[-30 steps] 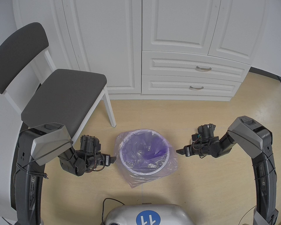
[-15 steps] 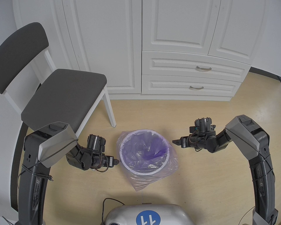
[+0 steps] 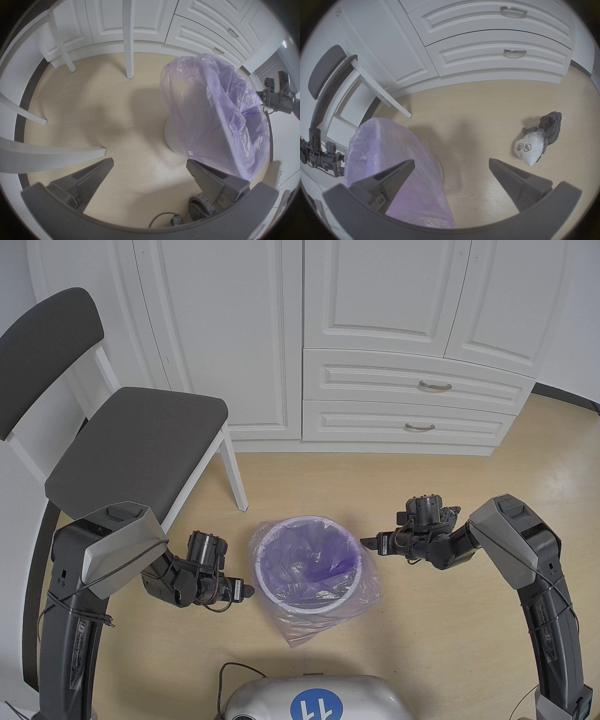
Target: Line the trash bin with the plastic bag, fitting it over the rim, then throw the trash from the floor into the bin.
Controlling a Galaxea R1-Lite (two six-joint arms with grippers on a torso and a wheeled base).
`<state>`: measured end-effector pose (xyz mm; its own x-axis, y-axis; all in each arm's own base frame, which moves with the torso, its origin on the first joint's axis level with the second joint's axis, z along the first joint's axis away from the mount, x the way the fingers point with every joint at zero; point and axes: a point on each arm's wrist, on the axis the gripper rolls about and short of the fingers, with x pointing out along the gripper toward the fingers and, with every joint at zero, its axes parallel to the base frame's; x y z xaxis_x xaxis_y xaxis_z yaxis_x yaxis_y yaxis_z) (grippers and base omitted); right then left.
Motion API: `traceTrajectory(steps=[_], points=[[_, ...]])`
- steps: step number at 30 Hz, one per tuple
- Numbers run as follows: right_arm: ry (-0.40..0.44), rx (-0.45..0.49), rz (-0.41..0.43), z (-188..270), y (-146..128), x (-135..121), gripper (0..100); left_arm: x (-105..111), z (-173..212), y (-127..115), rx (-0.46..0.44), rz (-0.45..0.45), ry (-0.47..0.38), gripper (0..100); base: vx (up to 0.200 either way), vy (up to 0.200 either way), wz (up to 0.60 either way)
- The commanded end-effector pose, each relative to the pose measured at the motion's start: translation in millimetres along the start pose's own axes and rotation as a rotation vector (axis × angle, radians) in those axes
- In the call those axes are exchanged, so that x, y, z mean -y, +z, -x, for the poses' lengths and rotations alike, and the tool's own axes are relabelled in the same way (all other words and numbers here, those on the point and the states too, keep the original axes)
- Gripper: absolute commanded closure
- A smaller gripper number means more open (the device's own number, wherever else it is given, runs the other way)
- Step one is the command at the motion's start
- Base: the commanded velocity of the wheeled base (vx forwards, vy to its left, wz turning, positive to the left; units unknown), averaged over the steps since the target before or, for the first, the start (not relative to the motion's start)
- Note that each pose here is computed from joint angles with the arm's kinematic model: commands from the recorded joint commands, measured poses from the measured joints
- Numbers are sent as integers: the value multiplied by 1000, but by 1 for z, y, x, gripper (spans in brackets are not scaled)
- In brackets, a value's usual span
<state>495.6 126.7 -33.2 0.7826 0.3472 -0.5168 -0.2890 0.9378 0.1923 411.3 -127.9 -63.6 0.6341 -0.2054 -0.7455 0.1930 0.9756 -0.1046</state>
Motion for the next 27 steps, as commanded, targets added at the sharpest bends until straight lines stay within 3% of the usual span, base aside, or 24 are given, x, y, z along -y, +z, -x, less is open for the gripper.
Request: traceTrajectory(steps=[1, 11, 20, 27], points=[[4, -23, 0, -14, -15, 0, 0, 3, 2, -3, -9, -12, 7, 0, 0, 0, 0], [18, -87, 4, -19, -31, -11, 0, 3, 9, -4, -7, -15, 32, 0, 0, 0, 0], [-18, -31, -4, 18, 8, 4, 0, 3, 41, 5, 50, -52, 2, 0, 0, 0, 0], [-45, -49, -30, 7, -5, 25, 0, -1, 44, 12, 83, -36, 5, 0, 0, 0, 0]])
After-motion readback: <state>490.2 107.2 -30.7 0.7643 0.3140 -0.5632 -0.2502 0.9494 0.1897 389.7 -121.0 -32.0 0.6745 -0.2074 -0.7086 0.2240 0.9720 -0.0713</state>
